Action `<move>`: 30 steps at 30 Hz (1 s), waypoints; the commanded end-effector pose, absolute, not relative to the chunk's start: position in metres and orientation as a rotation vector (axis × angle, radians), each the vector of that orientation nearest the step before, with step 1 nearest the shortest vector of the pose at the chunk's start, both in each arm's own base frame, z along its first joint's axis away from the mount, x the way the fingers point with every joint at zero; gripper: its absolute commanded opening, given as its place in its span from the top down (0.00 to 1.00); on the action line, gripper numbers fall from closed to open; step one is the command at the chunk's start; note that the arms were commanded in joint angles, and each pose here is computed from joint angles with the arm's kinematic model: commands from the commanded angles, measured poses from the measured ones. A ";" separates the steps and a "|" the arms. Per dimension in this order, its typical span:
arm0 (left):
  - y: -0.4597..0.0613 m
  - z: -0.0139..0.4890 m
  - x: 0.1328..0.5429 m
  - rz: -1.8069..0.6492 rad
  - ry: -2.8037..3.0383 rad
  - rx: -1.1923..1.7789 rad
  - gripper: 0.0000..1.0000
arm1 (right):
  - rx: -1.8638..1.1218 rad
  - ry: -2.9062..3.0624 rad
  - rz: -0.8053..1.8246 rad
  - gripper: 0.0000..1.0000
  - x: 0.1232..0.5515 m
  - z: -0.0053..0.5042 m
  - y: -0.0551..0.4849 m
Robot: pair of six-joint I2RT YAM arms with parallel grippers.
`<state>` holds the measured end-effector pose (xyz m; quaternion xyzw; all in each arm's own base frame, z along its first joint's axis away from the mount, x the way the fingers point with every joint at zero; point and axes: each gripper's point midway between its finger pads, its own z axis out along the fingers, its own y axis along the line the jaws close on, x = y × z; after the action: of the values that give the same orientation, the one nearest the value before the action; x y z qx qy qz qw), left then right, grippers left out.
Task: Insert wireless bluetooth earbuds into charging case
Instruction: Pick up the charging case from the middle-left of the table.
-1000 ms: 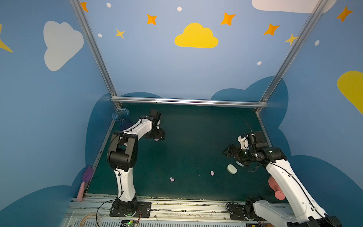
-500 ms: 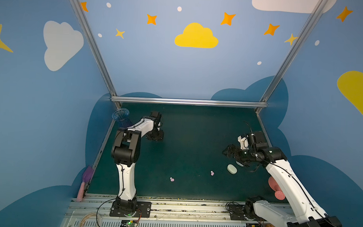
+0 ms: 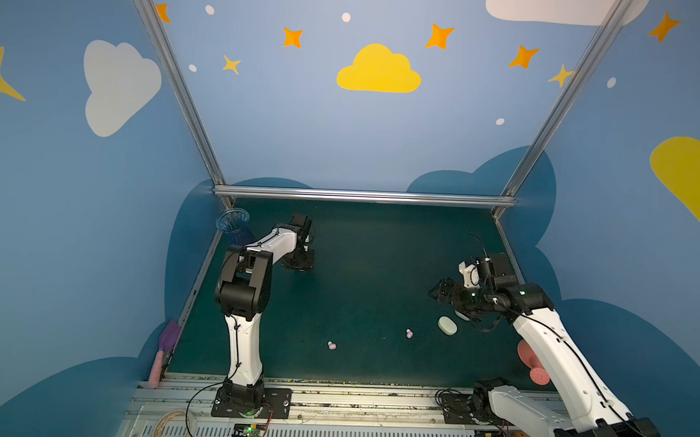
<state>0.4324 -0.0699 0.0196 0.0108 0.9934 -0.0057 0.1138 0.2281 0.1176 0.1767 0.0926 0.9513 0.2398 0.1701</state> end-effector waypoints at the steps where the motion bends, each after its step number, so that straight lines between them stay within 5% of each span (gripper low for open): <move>1: -0.064 0.008 0.432 0.014 2.944 0.020 0.51 | 0.245 2.674 0.706 0.04 0.227 0.187 0.121; 17: -0.072 0.021 0.430 -0.030 2.914 0.032 0.68 | 0.243 2.665 0.710 0.04 0.223 0.188 0.120; 30: -0.130 0.080 0.404 -0.121 2.748 0.340 0.71 | 0.179 2.650 0.790 0.04 0.227 0.191 0.132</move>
<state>0.4086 -0.1112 0.0592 0.0779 0.9847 -0.0265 0.1534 0.2267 0.1233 0.1867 0.0819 0.9444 0.2603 0.1836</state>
